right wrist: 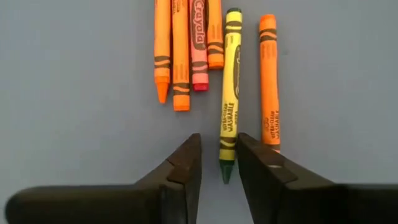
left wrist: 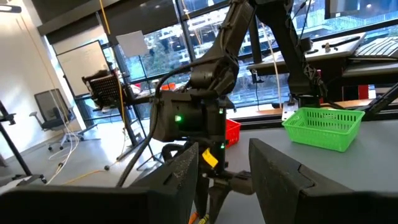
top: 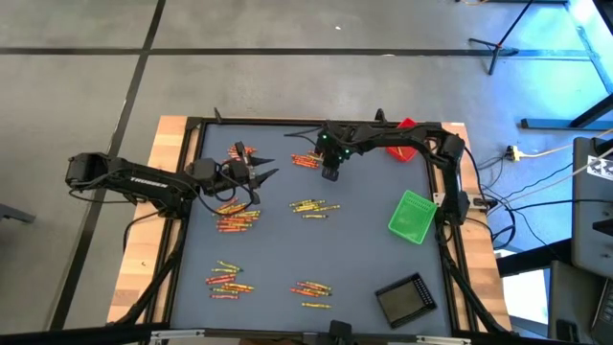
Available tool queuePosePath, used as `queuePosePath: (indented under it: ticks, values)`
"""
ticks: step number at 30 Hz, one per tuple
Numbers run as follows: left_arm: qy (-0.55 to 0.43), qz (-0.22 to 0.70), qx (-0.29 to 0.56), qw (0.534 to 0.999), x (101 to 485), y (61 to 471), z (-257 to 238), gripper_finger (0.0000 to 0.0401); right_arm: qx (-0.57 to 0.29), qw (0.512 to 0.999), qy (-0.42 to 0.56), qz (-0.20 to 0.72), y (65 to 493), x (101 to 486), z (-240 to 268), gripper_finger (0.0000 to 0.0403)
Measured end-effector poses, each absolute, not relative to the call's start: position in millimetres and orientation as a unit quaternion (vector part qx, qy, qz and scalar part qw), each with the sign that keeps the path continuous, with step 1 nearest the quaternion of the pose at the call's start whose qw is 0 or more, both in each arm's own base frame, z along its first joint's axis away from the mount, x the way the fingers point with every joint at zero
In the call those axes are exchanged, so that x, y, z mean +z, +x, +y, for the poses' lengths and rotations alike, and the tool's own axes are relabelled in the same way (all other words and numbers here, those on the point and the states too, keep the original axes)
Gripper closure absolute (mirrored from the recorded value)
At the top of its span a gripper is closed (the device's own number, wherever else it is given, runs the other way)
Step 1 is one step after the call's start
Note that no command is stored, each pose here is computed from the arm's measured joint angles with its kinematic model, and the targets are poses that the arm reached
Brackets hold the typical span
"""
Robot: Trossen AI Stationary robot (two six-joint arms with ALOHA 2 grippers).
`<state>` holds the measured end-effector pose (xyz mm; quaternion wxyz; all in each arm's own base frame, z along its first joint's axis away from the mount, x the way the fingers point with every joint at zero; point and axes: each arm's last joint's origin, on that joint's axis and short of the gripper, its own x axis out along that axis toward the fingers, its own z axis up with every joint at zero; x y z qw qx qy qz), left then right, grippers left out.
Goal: Sort crayons
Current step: Put the green crayon into the red bin
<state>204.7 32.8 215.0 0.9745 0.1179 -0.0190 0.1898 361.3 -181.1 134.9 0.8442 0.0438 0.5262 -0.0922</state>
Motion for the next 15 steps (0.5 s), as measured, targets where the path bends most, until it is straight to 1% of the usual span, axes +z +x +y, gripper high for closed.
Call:
queuePosePath:
  ticks: [5,12,15]
  values:
    - [0.118,-0.019,0.190,0.974,215.0,204.7,32.8,0.0274,-0.093,0.844,0.043,0.527,362.0,133.3,-181.5,0.0326]
    - [0.118,-0.019,0.191,0.974,215.0,204.6,32.8,0.0274,-0.095,0.842,0.032,0.530,362.1,133.2,-181.6,0.0387]
    - [0.118,-0.019,0.191,0.974,215.0,204.6,32.8,0.0274,-0.098,0.842,0.030,0.530,362.1,133.3,-181.9,0.0395]
